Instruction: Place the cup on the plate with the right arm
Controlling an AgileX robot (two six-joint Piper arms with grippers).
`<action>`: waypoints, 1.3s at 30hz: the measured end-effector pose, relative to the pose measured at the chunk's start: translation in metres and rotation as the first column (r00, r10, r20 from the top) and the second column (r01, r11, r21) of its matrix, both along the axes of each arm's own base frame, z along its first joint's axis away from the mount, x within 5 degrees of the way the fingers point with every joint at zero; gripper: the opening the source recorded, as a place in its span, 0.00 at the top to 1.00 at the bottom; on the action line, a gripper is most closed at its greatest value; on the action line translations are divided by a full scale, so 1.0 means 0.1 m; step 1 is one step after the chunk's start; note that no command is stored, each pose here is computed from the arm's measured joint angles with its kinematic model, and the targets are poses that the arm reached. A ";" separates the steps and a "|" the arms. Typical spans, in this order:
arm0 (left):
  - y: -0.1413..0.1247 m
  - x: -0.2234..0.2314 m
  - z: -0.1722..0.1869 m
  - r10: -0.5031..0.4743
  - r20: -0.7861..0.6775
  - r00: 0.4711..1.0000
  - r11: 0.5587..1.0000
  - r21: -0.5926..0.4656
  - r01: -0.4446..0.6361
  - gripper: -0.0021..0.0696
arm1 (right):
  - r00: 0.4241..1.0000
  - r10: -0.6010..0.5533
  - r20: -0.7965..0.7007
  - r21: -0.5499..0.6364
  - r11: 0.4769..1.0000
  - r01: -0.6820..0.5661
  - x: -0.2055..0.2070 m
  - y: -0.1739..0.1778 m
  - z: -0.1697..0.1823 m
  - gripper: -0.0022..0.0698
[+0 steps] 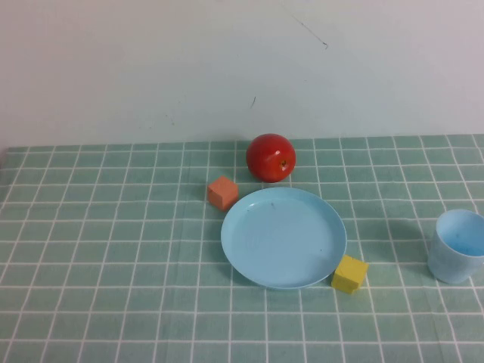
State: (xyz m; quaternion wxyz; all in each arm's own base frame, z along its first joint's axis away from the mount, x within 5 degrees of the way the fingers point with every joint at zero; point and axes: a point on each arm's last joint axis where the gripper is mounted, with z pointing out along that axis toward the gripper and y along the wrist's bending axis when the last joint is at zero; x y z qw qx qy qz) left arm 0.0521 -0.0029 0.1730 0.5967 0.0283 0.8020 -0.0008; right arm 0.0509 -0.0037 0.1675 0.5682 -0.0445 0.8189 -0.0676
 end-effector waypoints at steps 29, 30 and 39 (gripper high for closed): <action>0.00 0.00 0.00 0.005 -0.001 1.000 1.000 -0.013 -0.005 0.97 | 1.000 -0.005 -0.001 -0.069 0.998 0.005 0.00 -0.03 0.00 0.97; 0.00 0.00 0.00 0.005 -0.001 1.000 1.000 -0.013 -0.005 0.97 | 1.000 -0.004 0.000 -0.062 0.998 0.004 0.00 -0.02 0.00 0.97; 0.00 0.00 0.00 0.007 -0.001 1.000 1.000 -0.017 -0.007 0.97 | 1.000 -0.004 0.000 -0.051 0.999 0.004 0.00 -0.02 0.00 0.97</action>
